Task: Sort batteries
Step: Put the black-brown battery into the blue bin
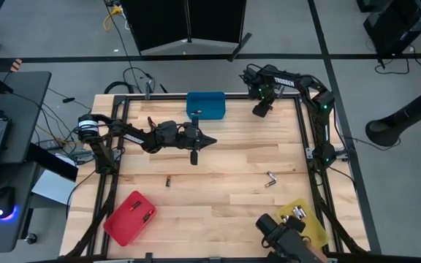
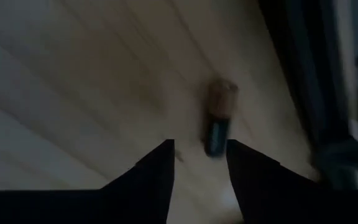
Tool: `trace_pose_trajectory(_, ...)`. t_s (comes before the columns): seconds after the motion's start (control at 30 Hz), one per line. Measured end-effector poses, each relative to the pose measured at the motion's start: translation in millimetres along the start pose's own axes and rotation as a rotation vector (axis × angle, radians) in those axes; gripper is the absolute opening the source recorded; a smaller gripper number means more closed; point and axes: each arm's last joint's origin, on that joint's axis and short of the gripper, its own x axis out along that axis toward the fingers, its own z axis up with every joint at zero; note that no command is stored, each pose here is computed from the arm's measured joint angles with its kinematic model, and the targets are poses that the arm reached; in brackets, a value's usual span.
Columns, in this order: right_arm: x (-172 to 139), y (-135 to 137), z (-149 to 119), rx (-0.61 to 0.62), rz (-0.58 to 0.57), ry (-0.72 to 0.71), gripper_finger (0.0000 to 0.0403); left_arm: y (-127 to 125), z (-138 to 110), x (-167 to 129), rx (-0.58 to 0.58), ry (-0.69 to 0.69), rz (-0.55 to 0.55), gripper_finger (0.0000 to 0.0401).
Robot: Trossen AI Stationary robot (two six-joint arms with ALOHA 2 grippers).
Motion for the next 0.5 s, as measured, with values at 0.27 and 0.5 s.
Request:
trace_pose_trajectory(0.27, -15.2, -7.8, 4.9, 0.042, -0.151, -0.023, 0.002, 0.0, -0.1, 0.0, 0.0, 0.001, 0.0, 0.0014)
trace_pose_trajectory(0.5, -0.9, -5.5, 0.1, 0.027, -0.153, 0.023, 0.0008, 0.0, -0.1, 0.0, 0.0, 0.001, 0.0, 0.0014)
